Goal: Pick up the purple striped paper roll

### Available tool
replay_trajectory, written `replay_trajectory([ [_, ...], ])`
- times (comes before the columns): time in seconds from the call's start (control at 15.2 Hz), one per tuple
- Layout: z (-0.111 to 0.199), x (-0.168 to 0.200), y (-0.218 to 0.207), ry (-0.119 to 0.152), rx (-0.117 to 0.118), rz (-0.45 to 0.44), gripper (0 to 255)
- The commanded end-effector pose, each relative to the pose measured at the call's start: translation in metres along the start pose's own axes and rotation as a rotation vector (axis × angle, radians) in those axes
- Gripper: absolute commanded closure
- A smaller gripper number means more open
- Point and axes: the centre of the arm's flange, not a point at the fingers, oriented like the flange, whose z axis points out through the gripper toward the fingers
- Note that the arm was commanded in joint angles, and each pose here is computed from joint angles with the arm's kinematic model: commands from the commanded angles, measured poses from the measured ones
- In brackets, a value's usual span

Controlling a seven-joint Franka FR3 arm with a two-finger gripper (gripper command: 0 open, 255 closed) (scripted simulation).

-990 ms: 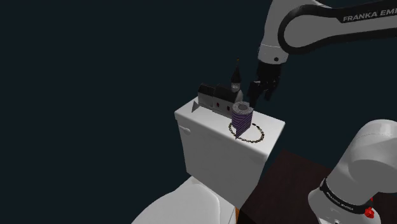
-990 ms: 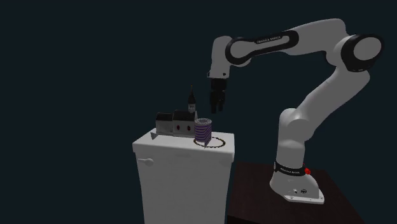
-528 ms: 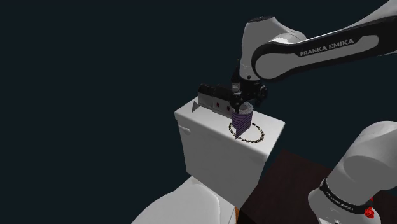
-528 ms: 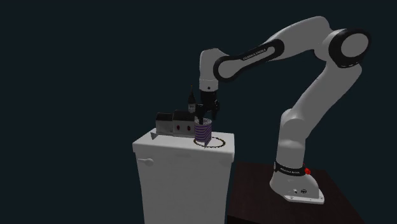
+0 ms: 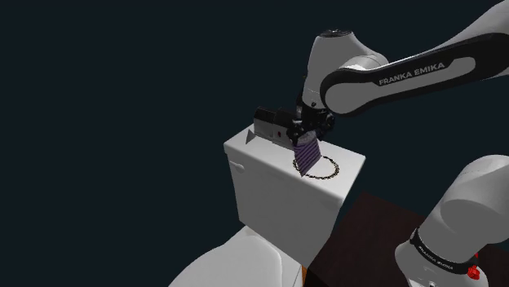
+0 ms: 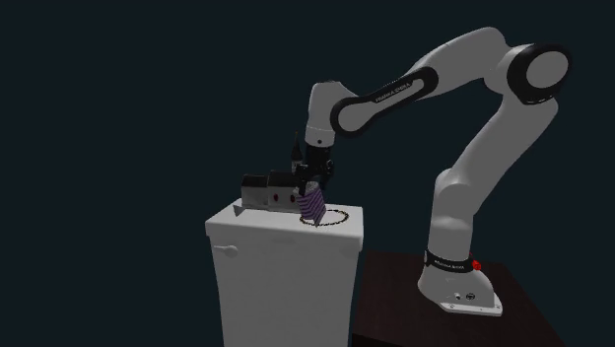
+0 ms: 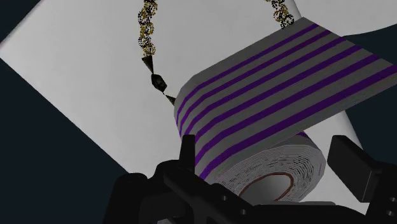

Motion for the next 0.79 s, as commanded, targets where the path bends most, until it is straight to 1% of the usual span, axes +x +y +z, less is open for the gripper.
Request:
replay_trajectory([
  [0.0, 0.018, -0.009, 0.009, -0.094, -0.061, 0.003, 255],
  [0.07, 0.026, -0.011, 0.004, -0.093, -0.062, 0.002, 255],
  [0.13, 0.029, -0.017, 0.008, -0.094, -0.062, 0.002, 255],
  [0.2, 0.032, -0.009, 0.000, -0.094, -0.063, 0.002, 255],
  [0.46, 0.034, -0.003, 0.007, -0.095, -0.063, 0.001, 255],
  [0.53, 0.020, -0.009, 0.011, -0.095, -0.062, 0.003, 255],
  [0.73, 0.004, -0.007, 0.011, -0.095, -0.062, 0.003, 255],
])
